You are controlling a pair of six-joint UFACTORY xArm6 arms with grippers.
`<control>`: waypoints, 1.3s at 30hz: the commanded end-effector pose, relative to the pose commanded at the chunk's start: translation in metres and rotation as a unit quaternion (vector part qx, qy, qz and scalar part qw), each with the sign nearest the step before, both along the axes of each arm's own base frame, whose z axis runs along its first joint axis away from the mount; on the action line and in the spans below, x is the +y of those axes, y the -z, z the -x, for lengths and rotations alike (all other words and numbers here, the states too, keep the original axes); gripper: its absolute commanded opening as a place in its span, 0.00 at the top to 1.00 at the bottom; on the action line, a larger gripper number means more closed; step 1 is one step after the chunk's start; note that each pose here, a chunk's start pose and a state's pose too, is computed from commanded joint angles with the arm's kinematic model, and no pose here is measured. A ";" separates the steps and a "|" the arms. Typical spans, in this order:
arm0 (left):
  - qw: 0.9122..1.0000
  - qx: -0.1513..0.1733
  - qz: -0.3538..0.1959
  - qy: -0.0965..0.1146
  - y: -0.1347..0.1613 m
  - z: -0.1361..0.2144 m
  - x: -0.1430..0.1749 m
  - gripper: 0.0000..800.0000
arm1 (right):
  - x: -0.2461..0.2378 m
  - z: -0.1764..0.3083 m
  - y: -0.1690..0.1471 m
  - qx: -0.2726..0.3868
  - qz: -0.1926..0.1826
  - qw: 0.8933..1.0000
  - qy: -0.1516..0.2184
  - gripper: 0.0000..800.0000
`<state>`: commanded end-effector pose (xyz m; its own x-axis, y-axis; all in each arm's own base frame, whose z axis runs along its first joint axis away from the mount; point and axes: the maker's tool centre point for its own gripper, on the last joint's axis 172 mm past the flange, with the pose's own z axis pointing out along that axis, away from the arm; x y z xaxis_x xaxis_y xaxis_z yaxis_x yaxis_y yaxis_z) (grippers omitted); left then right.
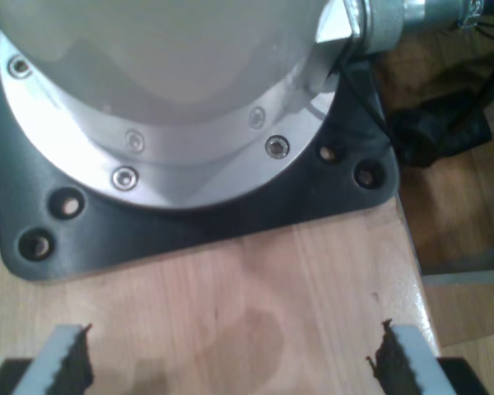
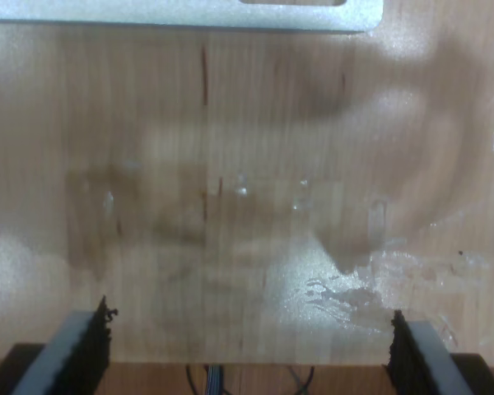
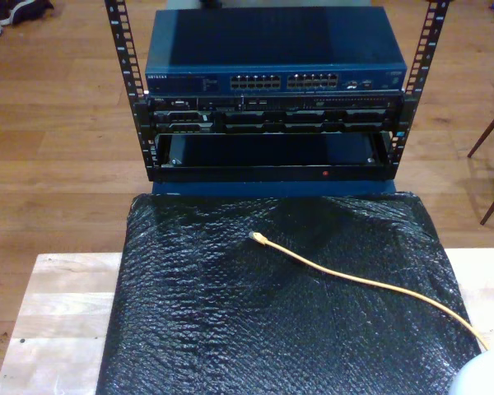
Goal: Grab the cable and plug it in
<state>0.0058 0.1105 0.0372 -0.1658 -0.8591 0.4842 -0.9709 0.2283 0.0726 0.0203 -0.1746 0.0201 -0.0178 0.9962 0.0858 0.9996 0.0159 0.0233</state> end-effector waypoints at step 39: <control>0.999 0.023 0.021 -0.023 -0.079 -0.002 0.029 0.00 | -0.035 0.000 -0.160 0.003 -0.062 0.994 0.092 0.00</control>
<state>0.0080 0.1397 0.1160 -0.1024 -0.8437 0.5270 -0.9764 0.1864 0.1088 0.0205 -0.2092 0.1805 0.1635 0.9643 0.2085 0.9856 -0.1690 0.0085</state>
